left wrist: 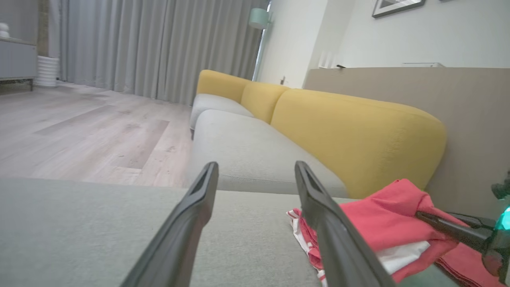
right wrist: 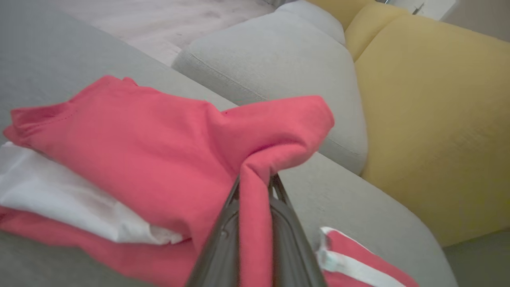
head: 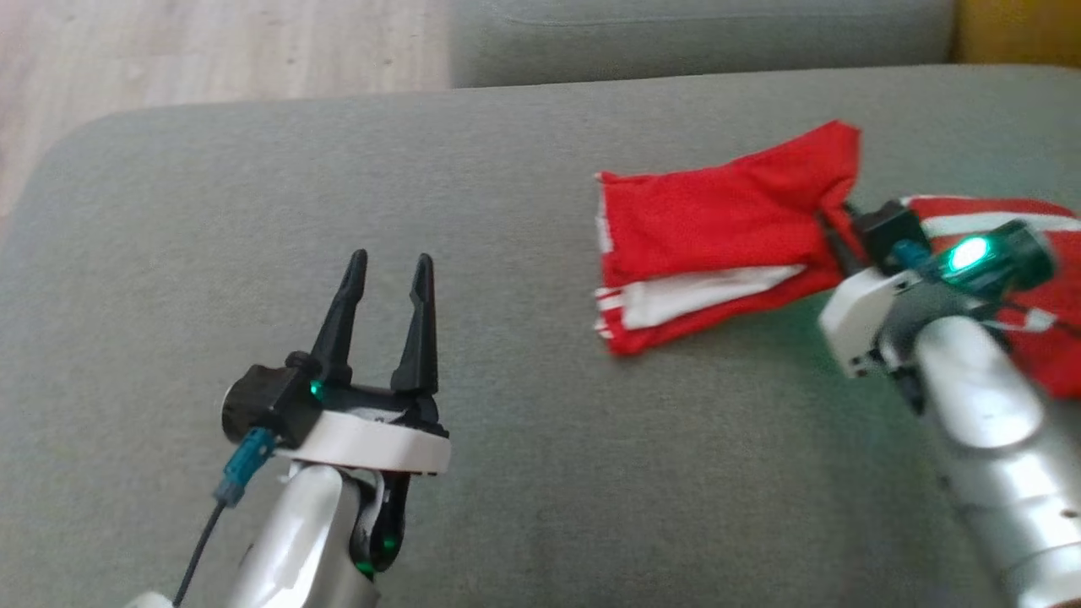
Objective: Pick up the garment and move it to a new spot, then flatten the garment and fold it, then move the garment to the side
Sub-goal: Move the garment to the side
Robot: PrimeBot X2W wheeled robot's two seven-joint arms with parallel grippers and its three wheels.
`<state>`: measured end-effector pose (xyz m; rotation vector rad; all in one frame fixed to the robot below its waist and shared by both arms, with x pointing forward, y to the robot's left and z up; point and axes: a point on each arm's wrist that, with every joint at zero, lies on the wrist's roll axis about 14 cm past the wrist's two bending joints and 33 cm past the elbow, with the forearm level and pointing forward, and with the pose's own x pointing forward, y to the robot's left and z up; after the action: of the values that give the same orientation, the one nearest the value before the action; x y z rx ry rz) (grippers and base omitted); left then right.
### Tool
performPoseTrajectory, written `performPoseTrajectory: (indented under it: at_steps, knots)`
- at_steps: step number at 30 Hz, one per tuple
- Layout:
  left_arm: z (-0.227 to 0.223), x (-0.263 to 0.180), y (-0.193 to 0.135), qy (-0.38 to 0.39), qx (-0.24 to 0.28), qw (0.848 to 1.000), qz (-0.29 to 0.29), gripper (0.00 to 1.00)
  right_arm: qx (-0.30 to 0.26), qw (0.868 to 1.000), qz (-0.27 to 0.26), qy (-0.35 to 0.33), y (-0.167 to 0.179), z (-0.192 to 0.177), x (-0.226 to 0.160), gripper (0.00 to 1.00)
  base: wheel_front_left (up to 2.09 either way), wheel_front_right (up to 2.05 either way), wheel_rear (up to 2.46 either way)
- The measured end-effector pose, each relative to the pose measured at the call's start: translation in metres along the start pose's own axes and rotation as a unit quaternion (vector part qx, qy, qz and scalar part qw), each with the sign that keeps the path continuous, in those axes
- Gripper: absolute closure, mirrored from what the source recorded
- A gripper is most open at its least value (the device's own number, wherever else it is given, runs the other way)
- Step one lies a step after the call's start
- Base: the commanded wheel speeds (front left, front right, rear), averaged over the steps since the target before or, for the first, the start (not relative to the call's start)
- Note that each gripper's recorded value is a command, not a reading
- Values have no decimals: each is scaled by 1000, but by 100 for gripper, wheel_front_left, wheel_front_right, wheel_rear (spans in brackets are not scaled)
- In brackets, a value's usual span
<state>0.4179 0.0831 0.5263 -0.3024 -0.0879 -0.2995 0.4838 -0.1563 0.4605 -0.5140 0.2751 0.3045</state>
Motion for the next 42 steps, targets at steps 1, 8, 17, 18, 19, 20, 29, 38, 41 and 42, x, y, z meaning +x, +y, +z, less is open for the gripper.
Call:
performPoseTrajectory:
  at_steps: [1, 8, 17, 18, 19, 20, 29, 38, 41, 42]
  knots:
    - [-2, 2, -5, 2, -1, 1000, -7, 0, -12, 1000, -8, 7, -12, -5, -4, 100, 0, 0, 0]
    - [-24, 27, -23, 23, -15, 999, -40, 0, -56, 994, -70, 67, -101, -37, -32, 100, 0, 0, 0]
    - [-45, 51, -27, 38, -28, 997, -60, 0, -61, 974, -104, 194, -152, -102, -76, 100, 0, 0, 0]
    - [-47, 53, -26, 40, -29, 997, -61, 0, -57, 972, -110, 198, -156, -104, -78, 100, 0, 0, 0]
    - [-50, 53, -26, 42, -30, 997, -60, 0, -55, 971, -114, 201, -159, -105, -79, 100, 0, 0, 0]
    - [-52, 54, -25, 45, -30, 997, -60, 0, -52, 970, -119, 206, -163, -106, -81, 100, 0, 0, 0]
    - [-62, 62, -13, 52, -32, 997, -53, 0, -50, 959, -147, 239, -175, -123, -86, 100, 0, 0, 0]
    - [-67, 63, -1, 57, -30, 997, -40, 0, -21, 955, -175, 239, -164, -123, -86, 0, 0, 0, 0]
    - [-62, 62, 1, 53, -28, 998, -37, 0, -19, 957, -186, 224, -164, -110, -88, 0, 0, 0, 0]
    - [-59, 62, 2, 50, -26, 998, -36, 0, -20, 957, -190, 216, -164, -103, -88, 0, 0, 0, 0]
